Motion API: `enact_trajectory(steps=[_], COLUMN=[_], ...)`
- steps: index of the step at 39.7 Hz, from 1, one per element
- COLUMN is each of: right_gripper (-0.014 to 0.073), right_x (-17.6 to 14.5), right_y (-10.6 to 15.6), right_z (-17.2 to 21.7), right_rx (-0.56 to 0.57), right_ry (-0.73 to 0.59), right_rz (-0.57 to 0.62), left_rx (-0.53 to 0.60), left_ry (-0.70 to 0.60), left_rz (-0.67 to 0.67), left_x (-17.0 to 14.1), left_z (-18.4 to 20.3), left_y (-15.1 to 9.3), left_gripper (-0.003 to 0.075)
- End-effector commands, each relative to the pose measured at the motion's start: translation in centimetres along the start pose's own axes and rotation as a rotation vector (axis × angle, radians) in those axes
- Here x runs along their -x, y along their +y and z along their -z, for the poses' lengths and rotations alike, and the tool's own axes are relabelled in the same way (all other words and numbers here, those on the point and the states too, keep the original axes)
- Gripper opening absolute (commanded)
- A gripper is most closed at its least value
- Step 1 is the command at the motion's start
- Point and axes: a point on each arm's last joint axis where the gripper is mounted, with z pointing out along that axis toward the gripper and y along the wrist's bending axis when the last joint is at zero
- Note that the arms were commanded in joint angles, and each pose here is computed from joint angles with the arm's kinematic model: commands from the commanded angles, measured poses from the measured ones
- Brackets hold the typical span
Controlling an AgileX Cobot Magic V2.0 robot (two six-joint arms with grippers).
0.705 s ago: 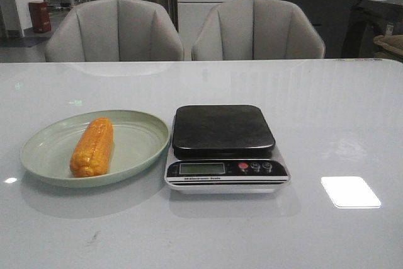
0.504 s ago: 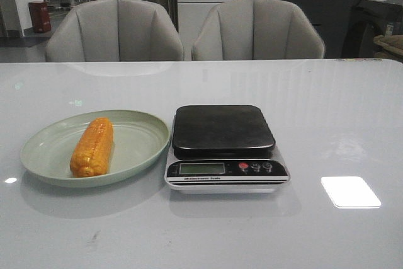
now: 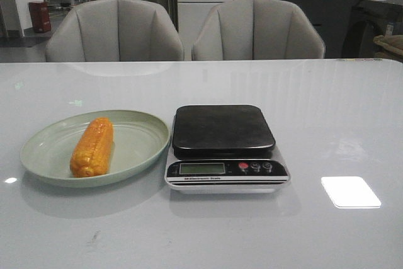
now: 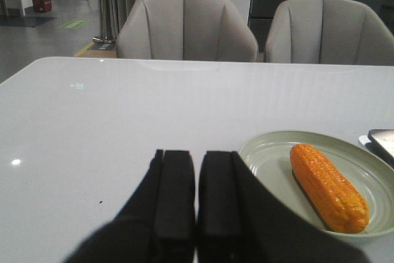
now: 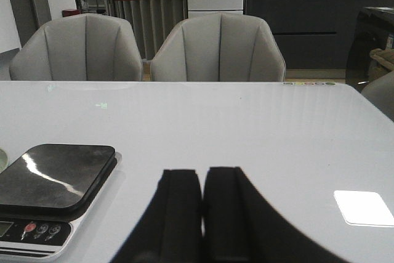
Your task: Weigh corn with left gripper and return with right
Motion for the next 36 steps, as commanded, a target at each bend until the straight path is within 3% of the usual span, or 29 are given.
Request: enact_trajectory(steps=[1,19,29,36], right_gripper=[0.0166,0.0166,0.0166,0.0166], right_x=[0.5,0.5,0.5,0.5], right_y=[0.0,0.0,0.0,0.0], right_z=[0.1,0.1,0.1,0.1], right_rx=[0.005,0.005,0.005,0.005], right_ry=[-0.093,-0.093,-0.093,-0.093], right_rz=[0.017,0.017,0.017,0.017], left_rx=[-0.008,-0.015,-0.039,-0.032], left_ry=[-0.070,-0.129,-0.351,-0.320], left_rz=[0.004,0.006,0.006,0.002], left_x=[-0.3,0.3,3.1,5.8], left_z=[0.0,0.0,0.7,1.1], left_y=[0.0,-0.1,-0.3,-0.5], left_gripper=[0.0113,0.0113,0.0113,0.0113])
